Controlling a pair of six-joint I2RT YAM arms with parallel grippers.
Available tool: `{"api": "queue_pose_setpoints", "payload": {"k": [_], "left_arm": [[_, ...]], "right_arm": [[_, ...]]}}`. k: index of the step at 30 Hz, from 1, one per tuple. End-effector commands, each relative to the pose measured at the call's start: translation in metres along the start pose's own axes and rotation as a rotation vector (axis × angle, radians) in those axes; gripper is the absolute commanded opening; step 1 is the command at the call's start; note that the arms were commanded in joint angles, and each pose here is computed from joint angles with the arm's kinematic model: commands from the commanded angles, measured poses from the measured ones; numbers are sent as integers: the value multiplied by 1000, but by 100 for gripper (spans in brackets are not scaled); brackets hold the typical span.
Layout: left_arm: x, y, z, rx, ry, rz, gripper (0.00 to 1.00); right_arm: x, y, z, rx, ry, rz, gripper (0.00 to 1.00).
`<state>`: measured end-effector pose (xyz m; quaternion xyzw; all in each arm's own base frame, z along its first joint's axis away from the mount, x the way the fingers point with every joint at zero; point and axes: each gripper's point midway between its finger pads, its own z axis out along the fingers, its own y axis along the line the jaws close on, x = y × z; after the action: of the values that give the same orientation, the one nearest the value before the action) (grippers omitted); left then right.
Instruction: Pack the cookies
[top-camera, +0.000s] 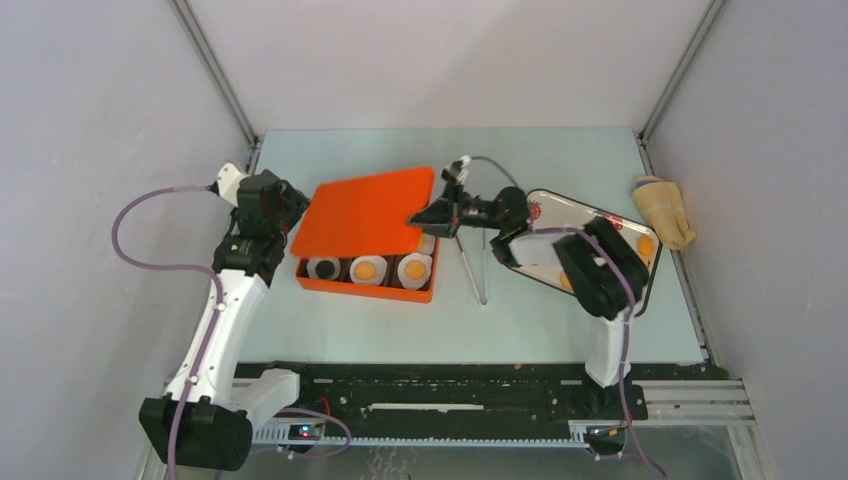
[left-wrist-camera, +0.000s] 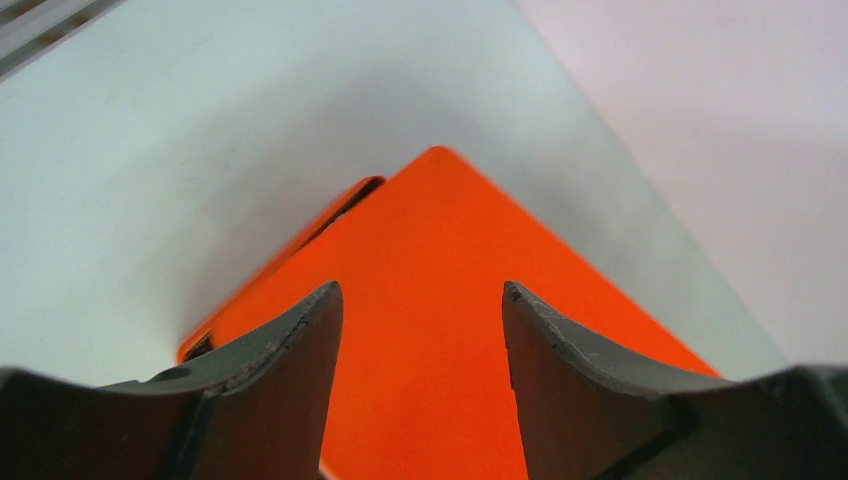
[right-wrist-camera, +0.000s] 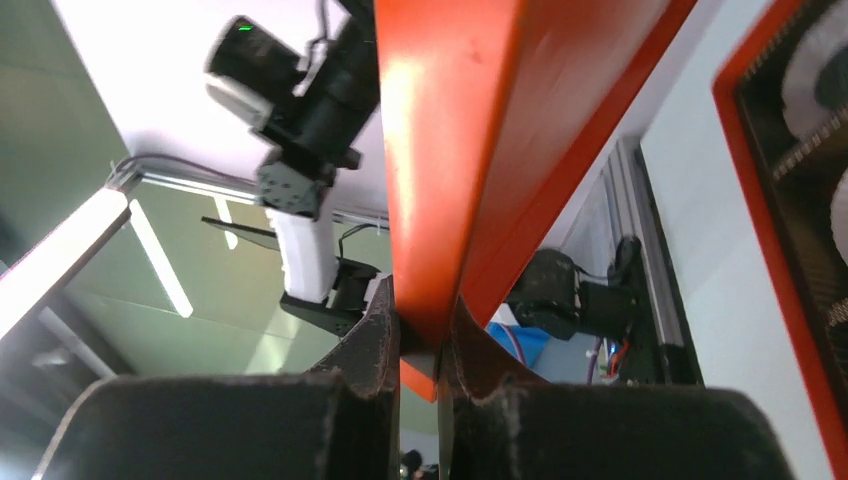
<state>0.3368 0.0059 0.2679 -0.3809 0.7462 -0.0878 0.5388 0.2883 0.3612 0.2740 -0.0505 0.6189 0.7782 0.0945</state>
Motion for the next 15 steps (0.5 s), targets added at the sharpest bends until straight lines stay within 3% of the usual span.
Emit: {"api": "queue_pose_setpoints", "payload": {"k": [1,7,15], "left_arm": [[1,32,5,-118,-56,-20,65],[16,49,13,-149,-43,15,65],[32,69,21,-195,-42,22,65]], "right_arm": [[3,16,30,-148,36,-83,0],[-11,-22,42,-127,12,-52,0],[-11,-43,17,-59,16,-6,0]]}}
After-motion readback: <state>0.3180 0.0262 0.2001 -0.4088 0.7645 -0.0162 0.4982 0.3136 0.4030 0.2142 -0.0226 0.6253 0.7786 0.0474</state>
